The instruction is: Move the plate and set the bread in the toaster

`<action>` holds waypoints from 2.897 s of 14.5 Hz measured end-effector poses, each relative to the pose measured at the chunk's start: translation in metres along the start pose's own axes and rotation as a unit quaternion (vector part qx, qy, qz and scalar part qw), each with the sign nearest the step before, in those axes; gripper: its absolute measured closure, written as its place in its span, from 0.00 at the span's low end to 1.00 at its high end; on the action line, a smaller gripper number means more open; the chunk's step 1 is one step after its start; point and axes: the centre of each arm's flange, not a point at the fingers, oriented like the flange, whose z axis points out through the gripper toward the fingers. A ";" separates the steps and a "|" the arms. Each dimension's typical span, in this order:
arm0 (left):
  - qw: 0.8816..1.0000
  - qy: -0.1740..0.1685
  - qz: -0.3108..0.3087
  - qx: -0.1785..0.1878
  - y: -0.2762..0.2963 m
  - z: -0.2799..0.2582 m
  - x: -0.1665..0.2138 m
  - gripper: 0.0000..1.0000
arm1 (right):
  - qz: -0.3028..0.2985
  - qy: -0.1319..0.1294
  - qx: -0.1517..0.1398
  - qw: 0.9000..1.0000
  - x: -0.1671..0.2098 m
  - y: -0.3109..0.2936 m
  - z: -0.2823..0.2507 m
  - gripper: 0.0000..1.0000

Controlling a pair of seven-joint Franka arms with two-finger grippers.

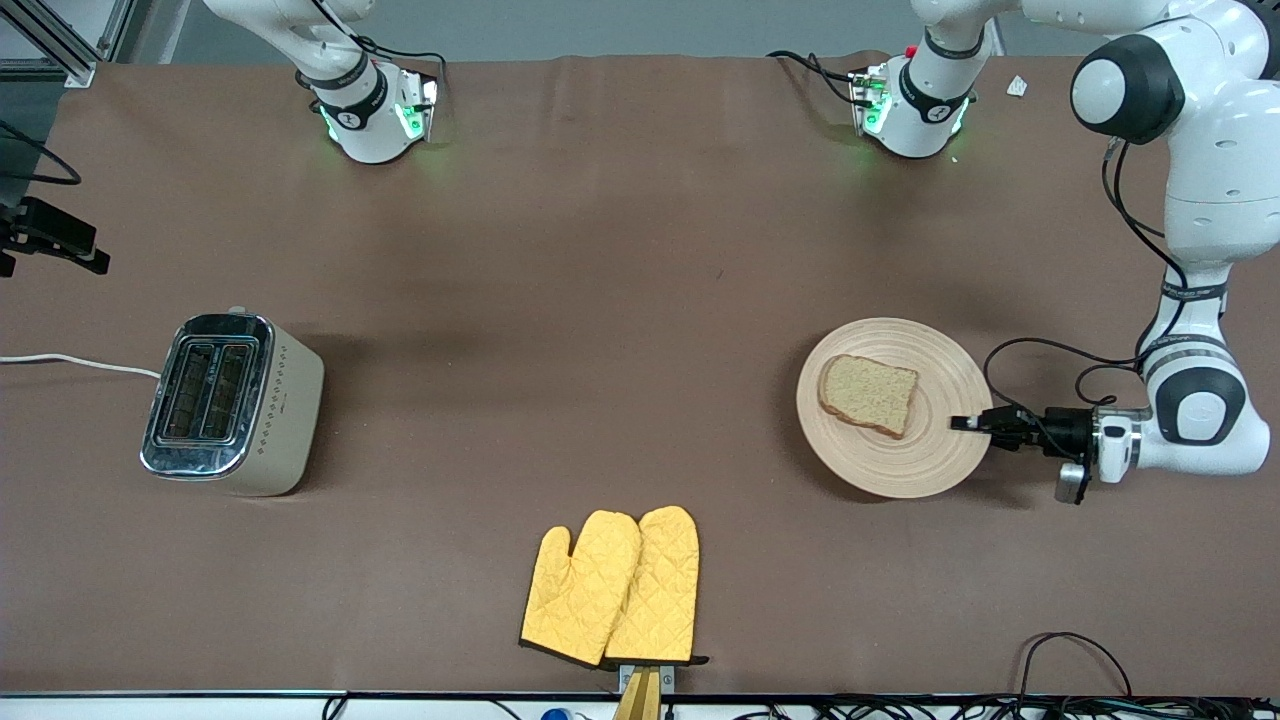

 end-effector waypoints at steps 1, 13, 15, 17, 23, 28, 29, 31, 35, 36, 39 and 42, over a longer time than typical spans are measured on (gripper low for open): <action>1.000 -0.003 -0.012 -0.018 0.019 0.018 0.014 0.90 | 0.000 0.000 0.000 1.000 0.000 0.000 0.000 0.00; 0.998 0.030 -0.058 0.016 0.196 0.455 0.077 0.90 | -0.019 -0.003 0.036 0.999 0.027 -0.026 0.034 0.00; 0.997 0.031 -0.074 0.016 0.188 0.503 0.062 0.90 | -0.008 -0.011 0.054 0.998 0.044 -0.033 0.063 0.00; 0.997 0.032 -0.076 0.004 0.191 0.526 0.056 0.90 | 0.023 -0.014 0.063 0.998 0.059 -0.051 0.095 0.00; 0.996 0.060 -0.071 0.012 0.197 0.499 0.077 0.64 | 0.083 -0.015 0.055 0.995 0.060 -0.143 0.215 0.00; 0.996 0.028 -0.068 0.055 0.201 0.371 0.118 0.16 | 0.136 -0.011 0.047 0.990 0.029 -0.204 0.294 0.00; 0.995 0.013 -0.066 0.069 0.204 0.334 0.123 0.07 | 0.149 -0.007 0.046 0.988 0.022 -0.218 0.308 0.00; 0.992 -0.014 -0.061 0.108 0.213 0.260 0.127 0.00 | 0.179 -0.009 0.042 0.983 0.011 -0.241 0.333 0.00; 0.977 -0.049 -0.037 0.204 0.240 0.142 0.116 0.00 | 0.206 -0.004 0.035 0.978 0.004 -0.272 0.385 0.00; 0.972 -0.051 -0.035 0.227 0.245 0.118 0.112 0.00 | 0.208 -0.004 0.034 0.978 0.003 -0.274 0.397 0.00; 0.951 -0.049 -0.026 0.304 0.253 0.053 0.100 0.00 | 0.211 -0.014 0.024 0.977 0.001 -0.272 0.424 0.00; 0.921 -0.048 0.001 0.386 0.291 0.019 0.093 0.00 | 0.209 -0.018 0.021 0.977 -0.001 -0.274 0.430 0.12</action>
